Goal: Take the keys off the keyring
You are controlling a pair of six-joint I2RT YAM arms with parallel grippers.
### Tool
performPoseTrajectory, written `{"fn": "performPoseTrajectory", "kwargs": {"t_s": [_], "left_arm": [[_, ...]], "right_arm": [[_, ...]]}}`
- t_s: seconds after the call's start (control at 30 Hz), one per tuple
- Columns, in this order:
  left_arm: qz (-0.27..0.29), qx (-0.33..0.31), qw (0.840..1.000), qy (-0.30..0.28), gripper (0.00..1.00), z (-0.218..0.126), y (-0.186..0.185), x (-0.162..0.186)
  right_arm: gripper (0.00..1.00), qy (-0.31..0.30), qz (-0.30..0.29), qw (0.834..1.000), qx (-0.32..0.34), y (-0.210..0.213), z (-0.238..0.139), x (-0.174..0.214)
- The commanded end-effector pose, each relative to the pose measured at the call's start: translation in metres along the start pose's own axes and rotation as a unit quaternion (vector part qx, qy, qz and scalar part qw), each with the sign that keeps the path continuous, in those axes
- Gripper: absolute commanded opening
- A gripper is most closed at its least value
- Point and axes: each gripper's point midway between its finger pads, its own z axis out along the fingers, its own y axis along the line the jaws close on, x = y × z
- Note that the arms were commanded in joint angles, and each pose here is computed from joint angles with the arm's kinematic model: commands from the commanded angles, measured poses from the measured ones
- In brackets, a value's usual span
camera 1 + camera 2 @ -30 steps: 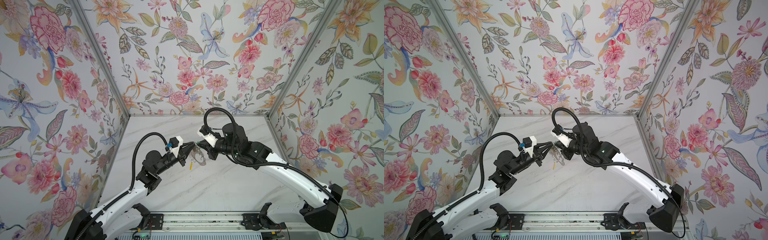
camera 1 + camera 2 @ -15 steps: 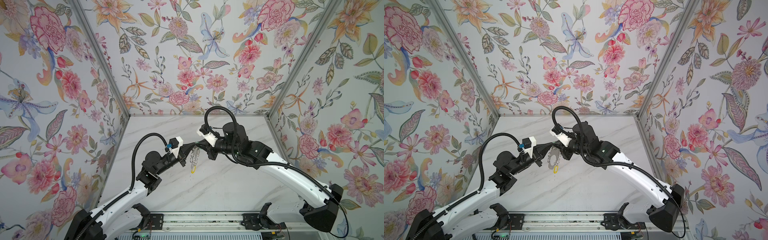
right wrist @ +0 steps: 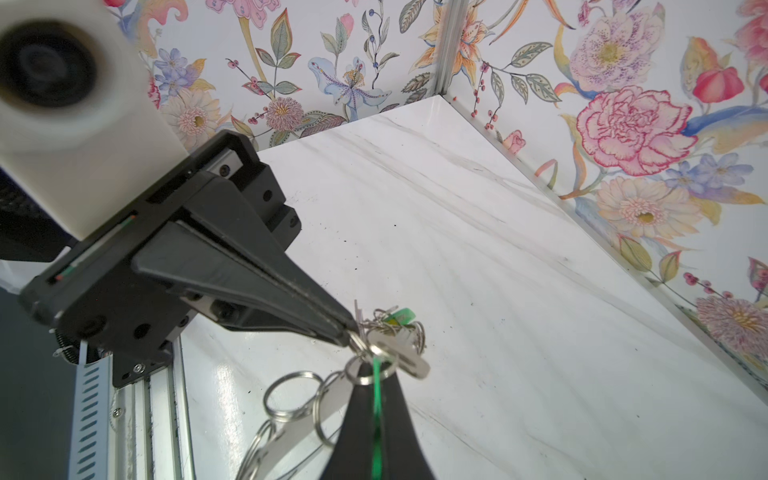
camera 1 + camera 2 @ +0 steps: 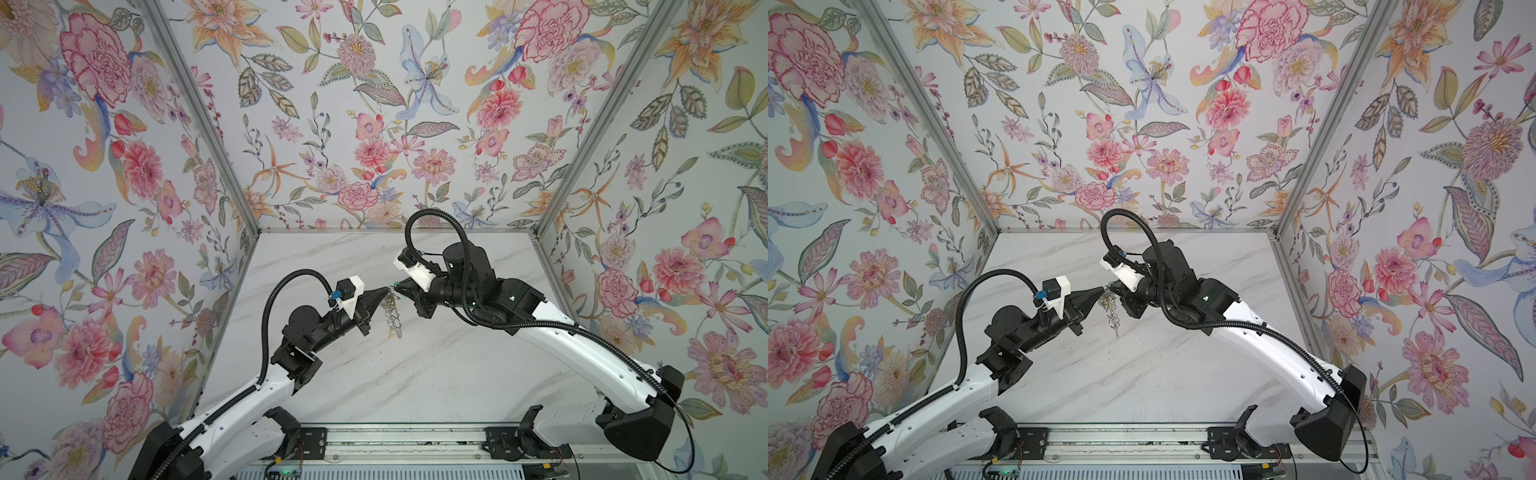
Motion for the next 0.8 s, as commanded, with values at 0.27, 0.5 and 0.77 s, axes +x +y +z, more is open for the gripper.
{"fn": "performPoseTrajectory", "kwargs": {"t_s": [0.27, 0.5, 0.77], "left_arm": [[0.001, 0.025, 1.000, -0.001, 0.00, -0.004, -0.005, 0.000], [-0.013, 0.059, 0.998, -0.017, 0.00, -0.007, -0.012, -0.007], [-0.014, 0.079, 0.996, -0.030, 0.00, -0.010, -0.017, -0.016]], "right_arm": [[0.00, -0.046, 0.015, 0.997, 0.055, -0.029, -0.031, -0.010], [0.00, -0.043, 0.028, 0.997, 0.058, -0.038, -0.032, -0.001], [0.00, -0.034, 0.043, 0.997, 0.052, -0.040, -0.026, 0.013]]}}
